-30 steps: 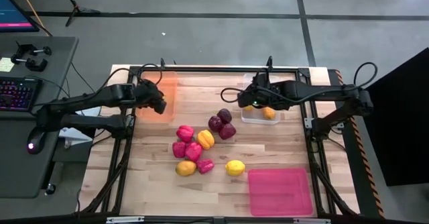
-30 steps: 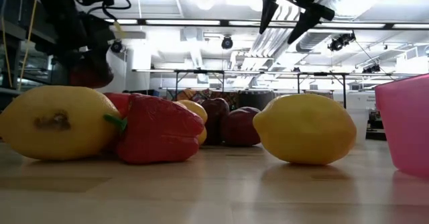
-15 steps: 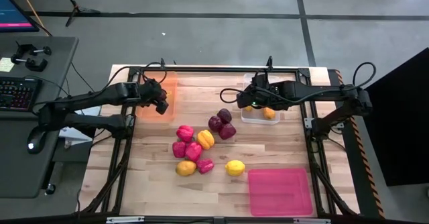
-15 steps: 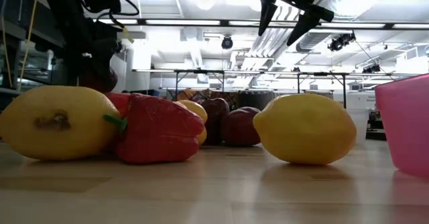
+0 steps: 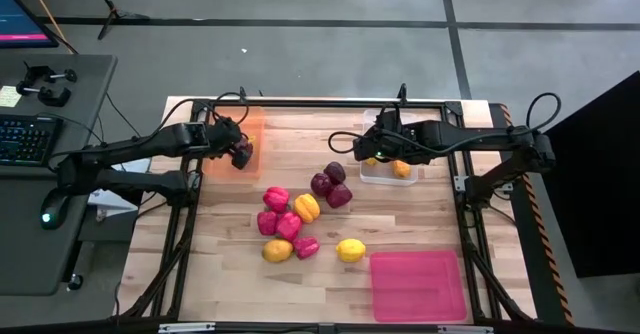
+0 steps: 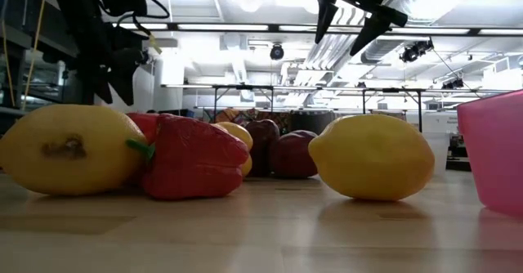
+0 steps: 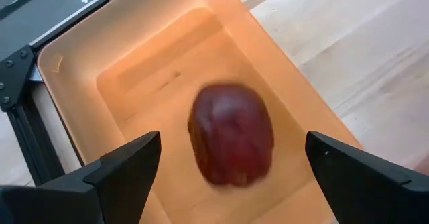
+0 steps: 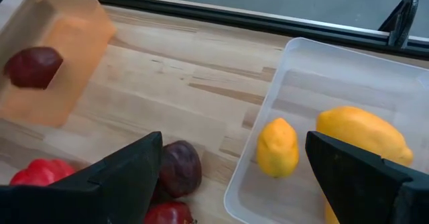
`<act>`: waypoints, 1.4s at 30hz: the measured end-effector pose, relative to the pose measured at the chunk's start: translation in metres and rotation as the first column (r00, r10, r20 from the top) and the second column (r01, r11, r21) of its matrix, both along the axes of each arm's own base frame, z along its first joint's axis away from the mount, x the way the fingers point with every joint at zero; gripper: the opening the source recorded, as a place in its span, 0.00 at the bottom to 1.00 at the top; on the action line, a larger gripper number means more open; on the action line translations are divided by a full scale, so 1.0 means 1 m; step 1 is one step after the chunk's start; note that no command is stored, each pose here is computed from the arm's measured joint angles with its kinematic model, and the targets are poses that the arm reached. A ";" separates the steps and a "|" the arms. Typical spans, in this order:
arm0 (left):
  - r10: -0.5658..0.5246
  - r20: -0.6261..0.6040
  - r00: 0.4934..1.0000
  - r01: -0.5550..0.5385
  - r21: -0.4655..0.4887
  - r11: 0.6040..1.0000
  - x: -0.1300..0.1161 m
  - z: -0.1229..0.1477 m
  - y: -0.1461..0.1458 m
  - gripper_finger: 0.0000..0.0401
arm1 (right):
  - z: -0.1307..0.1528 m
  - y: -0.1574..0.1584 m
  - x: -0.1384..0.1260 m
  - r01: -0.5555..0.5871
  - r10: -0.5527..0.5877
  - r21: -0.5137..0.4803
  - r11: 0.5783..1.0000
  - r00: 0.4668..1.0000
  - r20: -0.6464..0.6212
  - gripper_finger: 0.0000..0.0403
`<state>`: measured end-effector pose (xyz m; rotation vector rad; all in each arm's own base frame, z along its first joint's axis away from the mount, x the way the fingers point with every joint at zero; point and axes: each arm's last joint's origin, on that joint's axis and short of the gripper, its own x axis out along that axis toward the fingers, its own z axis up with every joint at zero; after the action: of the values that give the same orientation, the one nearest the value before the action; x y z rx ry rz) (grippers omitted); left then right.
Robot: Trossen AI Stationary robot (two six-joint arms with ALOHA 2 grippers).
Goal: Sort produce into baskets
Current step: Put the apple into the orange bin
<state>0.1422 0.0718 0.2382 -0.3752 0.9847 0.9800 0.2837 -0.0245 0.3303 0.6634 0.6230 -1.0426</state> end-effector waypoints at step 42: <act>-0.361 0.357 0.862 0.450 -0.211 0.868 0.219 0.009 -0.046 0.99 | 0.019 0.034 -0.042 -0.067 0.061 -0.072 0.995 0.995 -0.076 0.88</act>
<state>0.3612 0.0256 0.2474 -0.5177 0.8725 0.3701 0.2421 0.0093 0.3491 0.5381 0.6624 -1.0294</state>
